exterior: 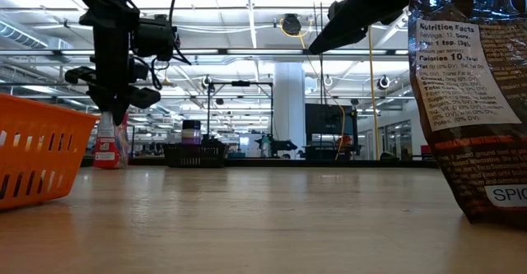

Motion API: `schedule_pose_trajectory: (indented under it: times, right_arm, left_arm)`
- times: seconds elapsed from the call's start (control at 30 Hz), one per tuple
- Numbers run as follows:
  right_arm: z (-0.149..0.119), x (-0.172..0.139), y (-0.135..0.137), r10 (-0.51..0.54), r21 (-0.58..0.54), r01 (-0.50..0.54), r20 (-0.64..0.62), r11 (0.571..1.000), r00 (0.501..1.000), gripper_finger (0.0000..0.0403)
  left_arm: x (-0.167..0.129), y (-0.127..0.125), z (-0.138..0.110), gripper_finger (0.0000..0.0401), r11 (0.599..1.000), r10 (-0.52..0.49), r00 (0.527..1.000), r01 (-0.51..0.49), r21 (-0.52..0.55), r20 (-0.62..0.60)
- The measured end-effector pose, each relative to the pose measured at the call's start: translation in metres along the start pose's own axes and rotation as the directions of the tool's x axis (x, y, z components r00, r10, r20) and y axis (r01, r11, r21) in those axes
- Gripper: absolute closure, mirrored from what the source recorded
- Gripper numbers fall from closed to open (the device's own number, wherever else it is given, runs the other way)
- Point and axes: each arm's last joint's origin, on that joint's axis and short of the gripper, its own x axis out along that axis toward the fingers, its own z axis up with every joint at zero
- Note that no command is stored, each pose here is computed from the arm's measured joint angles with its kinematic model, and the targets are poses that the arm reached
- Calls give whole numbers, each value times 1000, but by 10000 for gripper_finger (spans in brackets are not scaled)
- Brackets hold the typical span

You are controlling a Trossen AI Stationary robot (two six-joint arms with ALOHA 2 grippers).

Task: Pick & Place Kitchen Items
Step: Put the red cereal box into the red bin

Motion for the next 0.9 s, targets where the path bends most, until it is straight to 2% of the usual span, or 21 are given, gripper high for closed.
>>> schedule_pose_trajectory:
  times: [0.2, 0.3, 0.43, 0.53, 0.7, 0.8, 0.9]
  right_arm:
    - [0, 0, 0, 0, 0, 0, 0, 1000, 1000, 170]
    - [0, 0, 0, 0, 0, 0, 0, 1000, 1000, 170]
    - [0, 0, 0, -1, 0, 1, 0, 1000, 1000, 170]
    - [0, 0, -1, -6, 1, 6, 0, 1000, 1000, 170]
    - [0, 0, -1, -9, 1, 9, 0, 1000, 1000, 170]
    - [0, 0, -1, -10, 1, 10, 0, 1000, 1000, 170]
    - [0, 0, -1, -10, 1, 10, 0, 1000, 1000, 170]
  left_arm:
    - [-3, 2, 0, 338, 999, -14, 1000, 13, 32, 9]
    - [-9, 6, -1, 338, 998, -52, 999, 51, 47, 4]
    - [-24, 10, -4, 338, 987, -143, 989, 141, 81, 21]
    - [-38, 12, -10, 339, 962, -242, 970, 236, 136, 27]
    - [-64, 12, -23, 339, 869, -448, 894, 432, 242, 11]
    - [-80, 10, -31, 339, 782, -569, 822, 534, 320, 17]
    - [-97, 6, -37, 339, 680, -687, 726, 623, 387, 39]
